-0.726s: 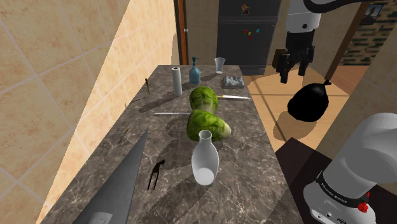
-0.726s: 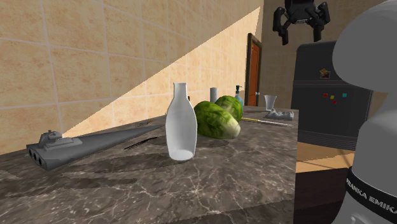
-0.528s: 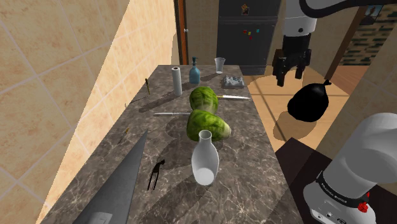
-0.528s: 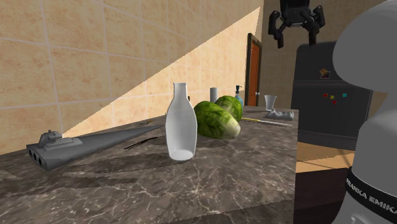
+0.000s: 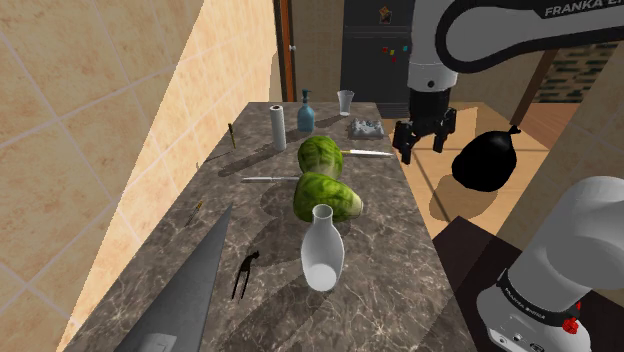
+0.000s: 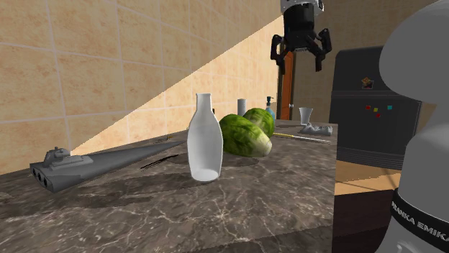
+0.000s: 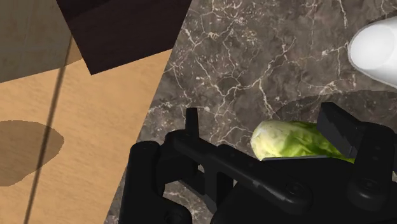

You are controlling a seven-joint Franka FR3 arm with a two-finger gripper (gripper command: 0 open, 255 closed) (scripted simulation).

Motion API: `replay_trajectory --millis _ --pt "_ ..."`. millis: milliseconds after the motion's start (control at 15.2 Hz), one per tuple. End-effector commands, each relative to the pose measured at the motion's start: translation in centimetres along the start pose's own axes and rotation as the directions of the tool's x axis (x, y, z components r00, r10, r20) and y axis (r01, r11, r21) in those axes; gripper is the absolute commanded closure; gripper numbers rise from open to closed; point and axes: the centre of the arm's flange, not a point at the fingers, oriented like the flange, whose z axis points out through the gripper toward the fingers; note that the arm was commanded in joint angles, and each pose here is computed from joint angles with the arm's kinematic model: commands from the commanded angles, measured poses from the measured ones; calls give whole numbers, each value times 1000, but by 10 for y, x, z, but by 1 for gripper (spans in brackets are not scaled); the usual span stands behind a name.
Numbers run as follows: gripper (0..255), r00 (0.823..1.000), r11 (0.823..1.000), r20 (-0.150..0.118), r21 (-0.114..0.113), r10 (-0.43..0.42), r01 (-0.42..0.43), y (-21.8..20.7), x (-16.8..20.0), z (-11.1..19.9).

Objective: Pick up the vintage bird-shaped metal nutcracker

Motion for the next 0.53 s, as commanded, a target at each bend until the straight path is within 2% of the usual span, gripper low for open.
replay_trajectory --millis 0,462 --pt "0 1000 1000 -6 6 20 -20 -23 -2 11" --pt "0 996 996 -23 21 84 -83 -104 2 51"
